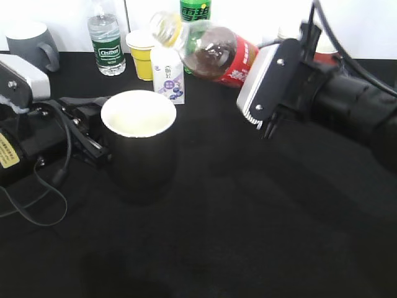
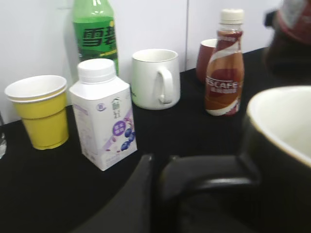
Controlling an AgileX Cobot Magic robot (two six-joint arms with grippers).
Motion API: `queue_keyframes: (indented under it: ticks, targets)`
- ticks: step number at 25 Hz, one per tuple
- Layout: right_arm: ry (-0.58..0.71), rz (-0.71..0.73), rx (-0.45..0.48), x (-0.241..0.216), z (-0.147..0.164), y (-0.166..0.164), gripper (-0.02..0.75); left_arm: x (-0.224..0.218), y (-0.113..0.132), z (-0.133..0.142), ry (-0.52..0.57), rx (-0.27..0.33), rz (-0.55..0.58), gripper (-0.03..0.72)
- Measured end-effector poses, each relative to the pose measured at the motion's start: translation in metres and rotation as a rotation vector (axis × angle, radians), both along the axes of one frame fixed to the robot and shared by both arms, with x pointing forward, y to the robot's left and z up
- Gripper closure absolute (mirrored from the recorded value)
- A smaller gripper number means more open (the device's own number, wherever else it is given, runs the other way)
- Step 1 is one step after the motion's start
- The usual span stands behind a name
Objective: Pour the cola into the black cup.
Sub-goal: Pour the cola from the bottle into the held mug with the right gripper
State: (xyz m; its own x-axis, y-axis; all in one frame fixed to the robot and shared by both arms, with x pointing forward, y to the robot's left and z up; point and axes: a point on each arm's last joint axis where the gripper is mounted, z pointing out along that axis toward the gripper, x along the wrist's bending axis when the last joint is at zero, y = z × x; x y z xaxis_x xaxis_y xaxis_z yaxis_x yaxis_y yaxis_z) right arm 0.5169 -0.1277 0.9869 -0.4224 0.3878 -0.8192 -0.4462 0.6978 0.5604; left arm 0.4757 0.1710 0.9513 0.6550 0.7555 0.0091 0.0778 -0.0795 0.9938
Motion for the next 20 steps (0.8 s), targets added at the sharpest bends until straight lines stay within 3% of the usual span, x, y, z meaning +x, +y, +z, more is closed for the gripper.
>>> queue_keyframes:
  ticks: [4, 11, 20]
  targets:
    - [-0.186, -0.020, -0.187, 0.005, 0.006, -0.002, 0.353, -0.001, -0.001, 0.000, 0.000, 0.002, -0.009, 0.648]
    - [-0.399, -0.032, -0.348, 0.006, 0.014, -0.003, 0.354, -0.001, -0.002, 0.002, -0.025, -0.012, -0.028, 0.648]
    - [-0.518, -0.061, -0.386, 0.006, 0.021, -0.004, 0.363, -0.003, -0.004, 0.003, -0.039, -0.010, -0.056, 0.648]
